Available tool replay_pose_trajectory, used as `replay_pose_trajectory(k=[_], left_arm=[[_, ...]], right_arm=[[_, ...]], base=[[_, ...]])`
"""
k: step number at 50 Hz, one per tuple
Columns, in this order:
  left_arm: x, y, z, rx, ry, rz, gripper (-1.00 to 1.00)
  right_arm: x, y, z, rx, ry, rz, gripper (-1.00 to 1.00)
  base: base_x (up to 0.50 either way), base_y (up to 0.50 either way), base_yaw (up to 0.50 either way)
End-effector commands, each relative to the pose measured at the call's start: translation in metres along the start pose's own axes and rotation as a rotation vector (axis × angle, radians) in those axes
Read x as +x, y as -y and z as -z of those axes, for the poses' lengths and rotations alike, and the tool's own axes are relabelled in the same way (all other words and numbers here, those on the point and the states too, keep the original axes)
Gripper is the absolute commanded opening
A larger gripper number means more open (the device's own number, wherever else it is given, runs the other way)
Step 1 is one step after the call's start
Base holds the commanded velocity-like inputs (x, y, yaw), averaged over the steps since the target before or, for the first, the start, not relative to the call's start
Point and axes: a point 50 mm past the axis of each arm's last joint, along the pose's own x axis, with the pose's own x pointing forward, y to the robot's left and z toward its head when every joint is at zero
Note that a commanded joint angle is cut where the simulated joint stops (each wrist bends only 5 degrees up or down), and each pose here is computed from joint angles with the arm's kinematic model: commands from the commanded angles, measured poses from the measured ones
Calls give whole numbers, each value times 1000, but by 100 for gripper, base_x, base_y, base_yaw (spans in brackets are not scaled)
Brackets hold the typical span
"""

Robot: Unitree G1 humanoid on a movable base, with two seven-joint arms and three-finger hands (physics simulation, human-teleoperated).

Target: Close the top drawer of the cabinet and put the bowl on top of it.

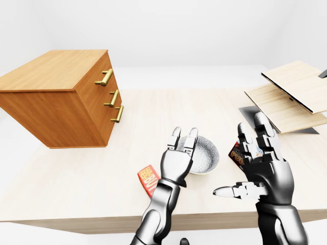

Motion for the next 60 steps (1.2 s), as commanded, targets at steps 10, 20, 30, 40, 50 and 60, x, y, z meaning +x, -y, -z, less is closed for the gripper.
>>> replay_pose_trajectory(k=[10,20,30,40,50,60], left_arm=[[-1,7,-8,55,28,19,100],[4,2,-12,44,36,3,100],[9,6,-15,47,42,12,100],[20,15,-6,49,10,26,100],[24,25,-3,61,-2,39,100],[25,36,-1,80,-9,52,100]], right_arm=[[0,1,0,4,2,-2,100],[1,1,-1,4,11,-1,100],[-1,1,-3,4,14,-3,100],[-1,2,-4,5,18,-2,100],[-1,2,-5,4,23,-2,100],[-1,2,-5,4,22,-5,100]], base=[[0,0,0],[0,0,0],[0,0,0],[0,0,0],[0,0,0],[0,0,0]])
